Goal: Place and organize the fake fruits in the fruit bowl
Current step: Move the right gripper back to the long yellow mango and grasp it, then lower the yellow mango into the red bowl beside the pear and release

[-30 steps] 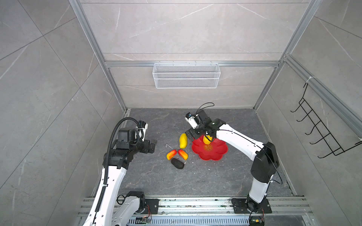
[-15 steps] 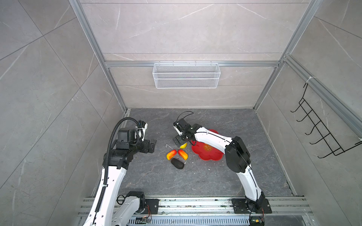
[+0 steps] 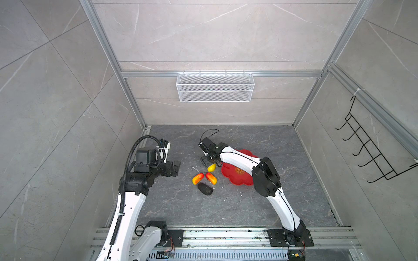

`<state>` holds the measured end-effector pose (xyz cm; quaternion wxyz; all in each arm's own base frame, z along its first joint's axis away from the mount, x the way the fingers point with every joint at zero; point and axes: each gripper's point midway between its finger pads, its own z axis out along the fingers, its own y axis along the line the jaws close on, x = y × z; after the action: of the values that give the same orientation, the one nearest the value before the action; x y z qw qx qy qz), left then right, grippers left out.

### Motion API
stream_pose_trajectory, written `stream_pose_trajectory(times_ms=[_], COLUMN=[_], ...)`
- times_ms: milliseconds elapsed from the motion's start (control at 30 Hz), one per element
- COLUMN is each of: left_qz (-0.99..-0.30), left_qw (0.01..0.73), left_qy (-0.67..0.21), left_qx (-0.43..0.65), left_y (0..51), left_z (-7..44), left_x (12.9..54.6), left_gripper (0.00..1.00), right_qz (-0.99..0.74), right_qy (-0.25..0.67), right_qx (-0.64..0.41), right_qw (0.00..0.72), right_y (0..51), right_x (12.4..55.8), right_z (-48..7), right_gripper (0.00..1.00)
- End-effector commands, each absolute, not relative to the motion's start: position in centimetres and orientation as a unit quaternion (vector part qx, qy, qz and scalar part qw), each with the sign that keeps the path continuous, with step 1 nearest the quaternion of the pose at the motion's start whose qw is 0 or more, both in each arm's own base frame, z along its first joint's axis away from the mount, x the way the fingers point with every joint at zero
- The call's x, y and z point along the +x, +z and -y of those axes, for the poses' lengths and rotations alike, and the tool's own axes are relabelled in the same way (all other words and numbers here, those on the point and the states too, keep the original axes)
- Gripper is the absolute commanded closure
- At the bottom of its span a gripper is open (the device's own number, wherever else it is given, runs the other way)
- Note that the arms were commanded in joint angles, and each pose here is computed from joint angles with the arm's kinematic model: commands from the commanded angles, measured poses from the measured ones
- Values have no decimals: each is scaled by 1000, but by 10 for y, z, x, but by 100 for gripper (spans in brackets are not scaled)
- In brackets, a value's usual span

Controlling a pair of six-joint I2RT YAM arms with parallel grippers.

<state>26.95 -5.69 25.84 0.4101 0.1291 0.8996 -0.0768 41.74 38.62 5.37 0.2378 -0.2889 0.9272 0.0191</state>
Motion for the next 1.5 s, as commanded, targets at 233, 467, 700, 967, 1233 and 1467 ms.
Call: stream_pose_trajectory(times_ms=[233, 467, 700, 967, 1233, 1467], left_qz=[-892, -893, -893, -893, -893, -893], left_qw=[425, 424, 424, 425, 423, 424], left_qy=[-67, -66, -66, -68, -69, -68], left_qx=[134, 135, 135, 135, 135, 135], left_y=[264, 263, 263, 264, 263, 263], left_z=[54, 54, 54, 55, 55, 54], left_x=[272, 273, 273, 273, 273, 272], left_gripper=[0, 0, 0, 0, 0, 0], right_qz=[-931, -916, -910, -934, -953, -963], right_qy=[43, 74, 83, -7, -16, 13], right_qx=[-291, -293, -228, -69, -15, -17], right_qw=[215, 264, 336, 350, 303, 270], right_y=[47, 110, 188, 189, 131, 97], right_x=[416, 419, 427, 407, 388, 395], right_z=[-398, -402, -332, -163, -124, -140], right_gripper=[63, 75, 75, 75, 75, 74])
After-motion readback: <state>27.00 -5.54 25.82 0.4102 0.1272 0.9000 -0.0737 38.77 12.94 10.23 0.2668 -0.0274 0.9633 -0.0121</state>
